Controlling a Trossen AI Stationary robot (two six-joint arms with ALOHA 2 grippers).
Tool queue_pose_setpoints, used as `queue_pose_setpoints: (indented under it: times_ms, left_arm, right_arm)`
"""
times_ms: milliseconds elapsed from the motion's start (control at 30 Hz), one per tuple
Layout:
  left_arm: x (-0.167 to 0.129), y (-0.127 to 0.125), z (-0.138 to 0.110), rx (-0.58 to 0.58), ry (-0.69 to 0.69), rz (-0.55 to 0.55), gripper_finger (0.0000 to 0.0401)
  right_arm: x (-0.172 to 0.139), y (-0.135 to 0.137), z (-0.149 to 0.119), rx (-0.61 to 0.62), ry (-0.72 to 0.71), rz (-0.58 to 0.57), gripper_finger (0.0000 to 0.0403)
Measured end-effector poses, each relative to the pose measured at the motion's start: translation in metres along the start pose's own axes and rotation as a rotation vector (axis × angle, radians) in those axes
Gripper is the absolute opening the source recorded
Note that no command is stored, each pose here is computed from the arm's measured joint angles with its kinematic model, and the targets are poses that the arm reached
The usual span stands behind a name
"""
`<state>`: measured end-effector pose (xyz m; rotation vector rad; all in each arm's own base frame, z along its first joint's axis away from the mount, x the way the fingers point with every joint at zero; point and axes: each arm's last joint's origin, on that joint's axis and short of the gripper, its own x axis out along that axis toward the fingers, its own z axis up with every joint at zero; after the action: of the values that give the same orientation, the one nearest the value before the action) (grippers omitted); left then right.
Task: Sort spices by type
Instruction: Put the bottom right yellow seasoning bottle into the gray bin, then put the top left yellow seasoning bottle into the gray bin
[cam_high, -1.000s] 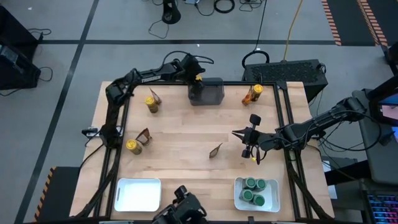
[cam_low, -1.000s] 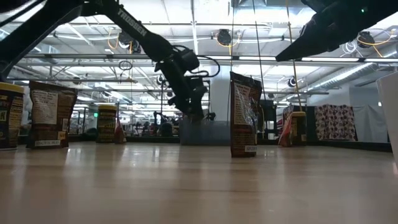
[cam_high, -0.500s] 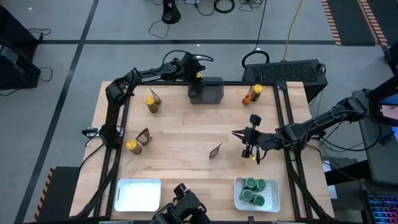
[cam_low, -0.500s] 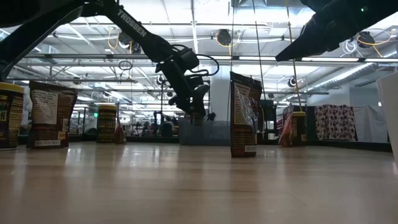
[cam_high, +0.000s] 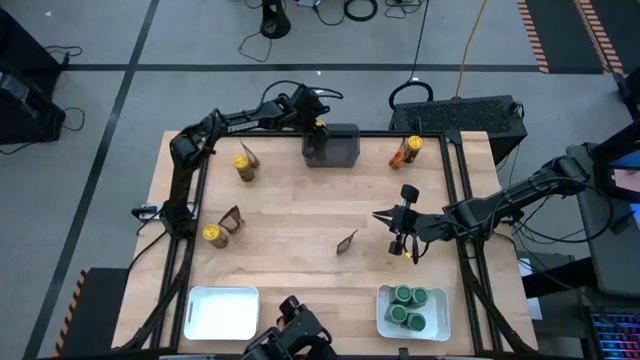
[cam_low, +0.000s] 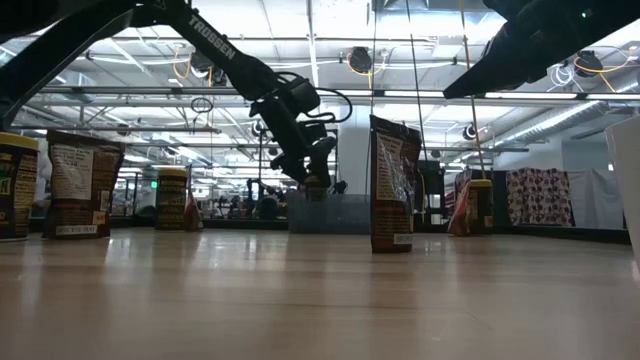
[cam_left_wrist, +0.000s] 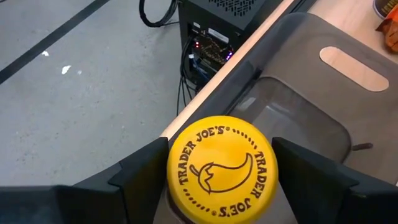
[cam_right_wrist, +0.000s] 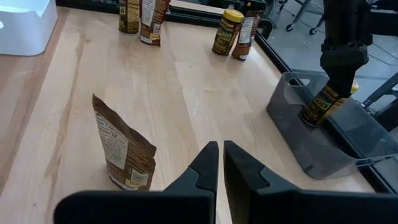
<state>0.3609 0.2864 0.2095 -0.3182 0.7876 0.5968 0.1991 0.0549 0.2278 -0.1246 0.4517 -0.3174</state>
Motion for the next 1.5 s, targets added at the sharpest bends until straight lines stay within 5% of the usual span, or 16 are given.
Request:
queue_pose_setpoints:
  times_ms: [467,800,1133,1500]
  left_arm:
    - [-0.030,-0.007,0.024,0.083,0.090,-0.033,0.0288]
    - [-0.126,-0.021,0.058,0.223,0.138,-0.006,0.0288]
    - [-0.238,-0.044,0.020,0.258,0.268,-0.044,0.0287]
    - [-0.249,-0.056,-0.046,0.204,0.465,-0.019,0.0287]
  right_arm:
    - [0.000,0.000,0.000,0.000,0.000,0.001,0.0006]
    - [0.000,0.000,0.000,-0.010,-0.001,0.001,0.0006]
    - [0.000,0.000,0.000,-0.017,-0.004,-0.001,0.0006]
    - [0.000,0.000,0.000,-0.027,-0.003,-0.001,0.0006]
